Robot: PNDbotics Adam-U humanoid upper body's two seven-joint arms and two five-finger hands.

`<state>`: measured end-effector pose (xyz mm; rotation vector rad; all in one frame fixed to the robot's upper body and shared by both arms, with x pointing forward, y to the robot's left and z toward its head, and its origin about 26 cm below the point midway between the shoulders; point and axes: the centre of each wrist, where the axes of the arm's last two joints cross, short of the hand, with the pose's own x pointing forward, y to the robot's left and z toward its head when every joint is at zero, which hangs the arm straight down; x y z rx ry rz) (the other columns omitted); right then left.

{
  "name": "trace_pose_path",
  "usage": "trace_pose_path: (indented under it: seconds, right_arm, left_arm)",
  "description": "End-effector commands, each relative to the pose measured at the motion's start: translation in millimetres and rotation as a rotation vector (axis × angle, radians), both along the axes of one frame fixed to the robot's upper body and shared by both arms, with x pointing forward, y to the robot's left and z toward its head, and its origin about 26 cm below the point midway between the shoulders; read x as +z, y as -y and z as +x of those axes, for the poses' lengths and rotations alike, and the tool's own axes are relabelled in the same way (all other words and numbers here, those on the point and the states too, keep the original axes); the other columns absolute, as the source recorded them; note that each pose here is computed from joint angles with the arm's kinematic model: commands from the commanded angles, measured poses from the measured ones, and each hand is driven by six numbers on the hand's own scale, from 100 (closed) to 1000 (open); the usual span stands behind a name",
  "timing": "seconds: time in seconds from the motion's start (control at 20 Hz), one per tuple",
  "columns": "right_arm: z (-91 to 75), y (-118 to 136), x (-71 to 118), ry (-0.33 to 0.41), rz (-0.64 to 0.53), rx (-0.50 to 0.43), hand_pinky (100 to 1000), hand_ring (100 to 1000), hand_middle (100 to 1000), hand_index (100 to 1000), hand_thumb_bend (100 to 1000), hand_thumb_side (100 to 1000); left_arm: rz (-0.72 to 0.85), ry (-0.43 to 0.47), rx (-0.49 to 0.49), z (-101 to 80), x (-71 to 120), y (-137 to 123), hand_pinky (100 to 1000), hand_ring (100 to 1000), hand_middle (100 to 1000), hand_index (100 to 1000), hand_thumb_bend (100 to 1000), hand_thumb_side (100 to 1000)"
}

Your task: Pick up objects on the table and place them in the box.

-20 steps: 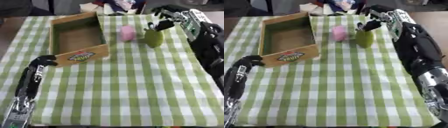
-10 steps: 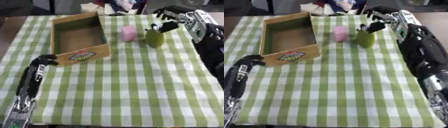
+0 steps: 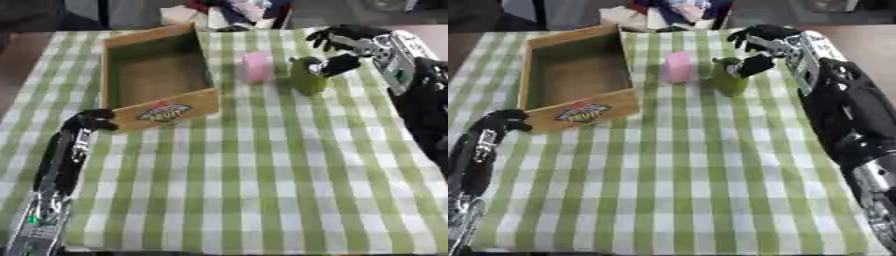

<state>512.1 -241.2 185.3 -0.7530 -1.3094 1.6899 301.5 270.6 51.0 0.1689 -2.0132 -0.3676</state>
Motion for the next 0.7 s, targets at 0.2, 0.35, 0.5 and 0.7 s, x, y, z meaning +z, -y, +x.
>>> trace_pose_path:
  seconds: [0.2,0.35,0.5,0.7]
  right_arm:
    - [-0.8,6.6,12.3,0.023,-0.026,0.021,778,811,829,971,173,650]
    - [-1.4,5.5,5.8,0.004,-0.041,0.023,780,812,827,967,175,651]
    - [-1.7,2.8,-0.3,-0.010,-0.052,0.021,780,808,817,955,172,640]
    - [-1.8,-0.5,-7.4,-0.022,-0.061,0.012,778,803,800,935,174,637]
  left_arm:
    - [0.015,0.017,0.012,0.0,5.2,-5.4,850,633,659,752,100,916]
    - [0.015,0.017,0.011,0.0,5.2,-5.3,850,632,659,752,100,916]
    - [0.015,0.017,0.012,-0.1,5.1,-5.3,850,631,658,752,100,917]
    - [0.015,0.018,0.010,0.0,5.3,-4.9,850,630,658,752,100,915]
